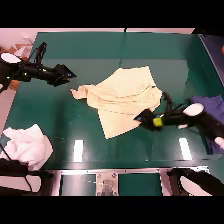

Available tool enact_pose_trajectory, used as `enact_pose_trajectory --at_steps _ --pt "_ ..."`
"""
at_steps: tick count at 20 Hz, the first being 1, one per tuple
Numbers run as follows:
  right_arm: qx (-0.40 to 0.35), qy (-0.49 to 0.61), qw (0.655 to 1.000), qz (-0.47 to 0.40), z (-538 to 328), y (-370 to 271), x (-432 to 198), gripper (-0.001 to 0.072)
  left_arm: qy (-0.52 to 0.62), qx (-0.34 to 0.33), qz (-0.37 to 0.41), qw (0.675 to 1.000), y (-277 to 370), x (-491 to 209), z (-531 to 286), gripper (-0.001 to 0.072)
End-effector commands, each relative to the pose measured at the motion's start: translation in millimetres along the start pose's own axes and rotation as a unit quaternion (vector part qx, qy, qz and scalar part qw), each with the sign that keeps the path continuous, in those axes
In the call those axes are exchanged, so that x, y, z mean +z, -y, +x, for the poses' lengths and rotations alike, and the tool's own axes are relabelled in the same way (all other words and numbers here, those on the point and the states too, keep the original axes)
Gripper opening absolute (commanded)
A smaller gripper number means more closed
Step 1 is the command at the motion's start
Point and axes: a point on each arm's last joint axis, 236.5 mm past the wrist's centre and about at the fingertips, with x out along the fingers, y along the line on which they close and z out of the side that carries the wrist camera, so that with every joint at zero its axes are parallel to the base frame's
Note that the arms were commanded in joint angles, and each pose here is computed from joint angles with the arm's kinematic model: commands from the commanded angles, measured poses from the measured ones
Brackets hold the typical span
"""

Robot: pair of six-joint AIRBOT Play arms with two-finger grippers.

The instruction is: Fold the shirts.

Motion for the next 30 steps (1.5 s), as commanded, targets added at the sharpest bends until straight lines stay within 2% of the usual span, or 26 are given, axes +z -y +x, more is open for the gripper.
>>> enact_pose_trajectory --at_steps 1,7,9,10,11,12,15,18,21,24,30 --pt "0.001 0.006 0.999 0.043 57.4 6.0 -45.0 0.0507 0.029 0.013 -0.001 1.000 -9.5 14.5 -5.1 0.0649" --pt "-0.007 -0.002 0.998 0.060 106.9 -17.2 -45.1 0.0506 0.037 0.017 0.012 0.999 -11.5 18.6 -5.4 0.0649" --pt "-0.003 -0.001 0.998 0.058 116.0 -29.7 -33.7 0.0461 0.029 0.014 0.012 0.999 -9.9 14.8 -5.1 0.0649" --pt "-0.001 0.000 0.999 0.053 120.3 -35.2 -28.7 0.0297 0.028 0.013 0.012 0.999 -9.7 14.3 -5.1 0.0650" --pt "0.003 -0.003 1.000 0.031 122.2 -41.3 -26.9 0.0053 0.027 0.013 0.013 0.999 -9.2 13.5 -5.1 0.0649" --pt "0.010 -0.014 1.000 0.000 120.5 -47.6 -28.5 0.0017 0.025 0.012 0.017 0.999 -9.1 12.9 -5.5 0.0650" --pt "0.006 -0.080 0.996 -0.037 94.8 -41.0 -40.3 0.0015 0.024 0.012 0.024 0.999 -9.0 12.6 -5.5 0.0650" --pt "-0.066 -0.079 0.994 -0.023 32.7 5.5 -13.1 0.0014 0.025 0.013 0.025 0.999 -9.4 12.8 -5.5 0.0650" --pt "-0.150 -0.038 0.987 0.050 -47.3 76.9 21.0 0.0014 0.018 0.026 0.030 0.999 -15.9 9.7 -5.3 0.0650" --pt "-0.194 0.016 0.972 0.135 -105.3 147.8 46.8 0.0014 0.009 0.037 0.034 0.999 -21.3 5.2 -5.1 0.0650" --pt "-0.184 0.204 0.940 0.204 -189.0 201.9 121.0 0.0014 -0.053 0.057 0.045 0.996 -25.8 -40.4 35.3 0.0650"
